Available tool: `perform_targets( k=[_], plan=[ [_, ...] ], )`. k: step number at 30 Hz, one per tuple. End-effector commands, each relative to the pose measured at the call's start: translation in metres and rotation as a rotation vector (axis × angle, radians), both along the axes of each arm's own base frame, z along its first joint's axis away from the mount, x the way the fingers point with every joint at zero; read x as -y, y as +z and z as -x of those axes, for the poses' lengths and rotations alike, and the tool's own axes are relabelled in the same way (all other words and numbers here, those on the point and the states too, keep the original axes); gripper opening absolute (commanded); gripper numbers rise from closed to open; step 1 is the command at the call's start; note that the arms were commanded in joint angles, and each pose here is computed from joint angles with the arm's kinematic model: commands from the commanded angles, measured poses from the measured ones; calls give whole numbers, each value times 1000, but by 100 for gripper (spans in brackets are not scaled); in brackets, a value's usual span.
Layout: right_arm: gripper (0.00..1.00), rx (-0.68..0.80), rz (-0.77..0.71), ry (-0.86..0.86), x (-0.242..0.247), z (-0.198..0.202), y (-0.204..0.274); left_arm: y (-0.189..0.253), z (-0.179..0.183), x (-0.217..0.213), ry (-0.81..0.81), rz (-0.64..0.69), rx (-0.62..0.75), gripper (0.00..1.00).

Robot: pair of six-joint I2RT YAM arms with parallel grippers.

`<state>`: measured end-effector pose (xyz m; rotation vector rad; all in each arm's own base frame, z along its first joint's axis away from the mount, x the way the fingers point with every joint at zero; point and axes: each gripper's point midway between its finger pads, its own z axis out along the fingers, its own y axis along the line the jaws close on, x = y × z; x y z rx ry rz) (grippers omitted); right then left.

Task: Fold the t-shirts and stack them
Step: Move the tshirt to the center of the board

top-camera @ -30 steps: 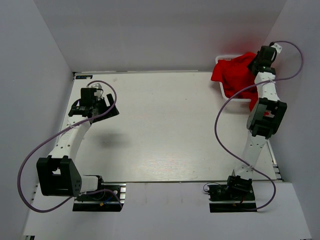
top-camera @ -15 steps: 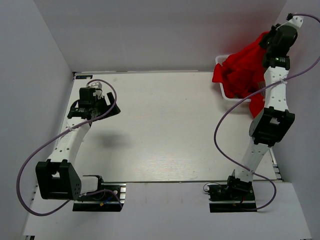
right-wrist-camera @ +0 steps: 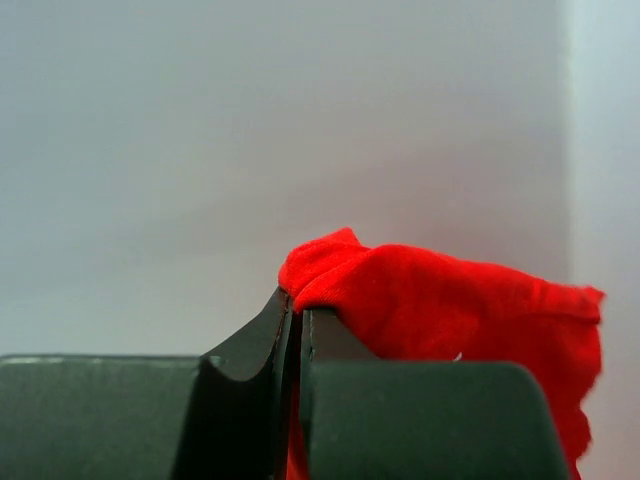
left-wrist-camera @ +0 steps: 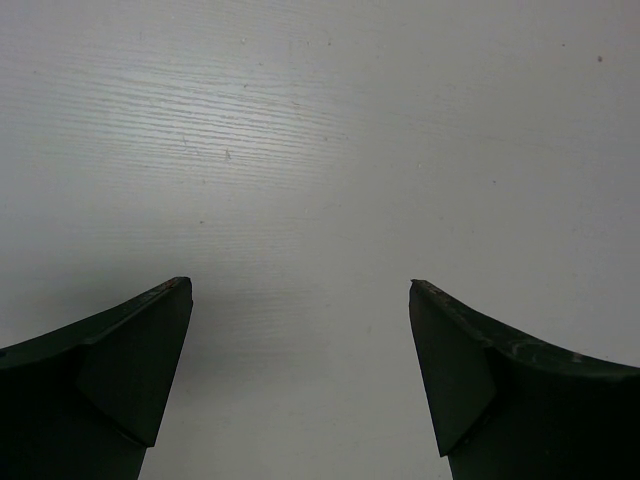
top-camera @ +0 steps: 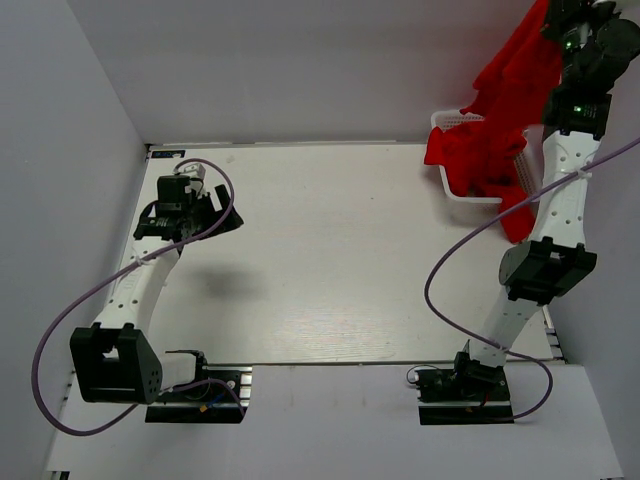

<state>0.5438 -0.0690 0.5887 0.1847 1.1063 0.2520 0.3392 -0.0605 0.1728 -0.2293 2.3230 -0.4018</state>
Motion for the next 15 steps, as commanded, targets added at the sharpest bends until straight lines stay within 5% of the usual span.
perform_targets(
  k=[1, 15],
  plan=[
    [0, 248, 76, 168, -52, 72, 88, 19, 2, 6, -31, 15, 68, 99],
    [0, 215, 146, 637, -167, 139, 74, 30, 9, -3, 27, -7, 73, 99]
  ],
)
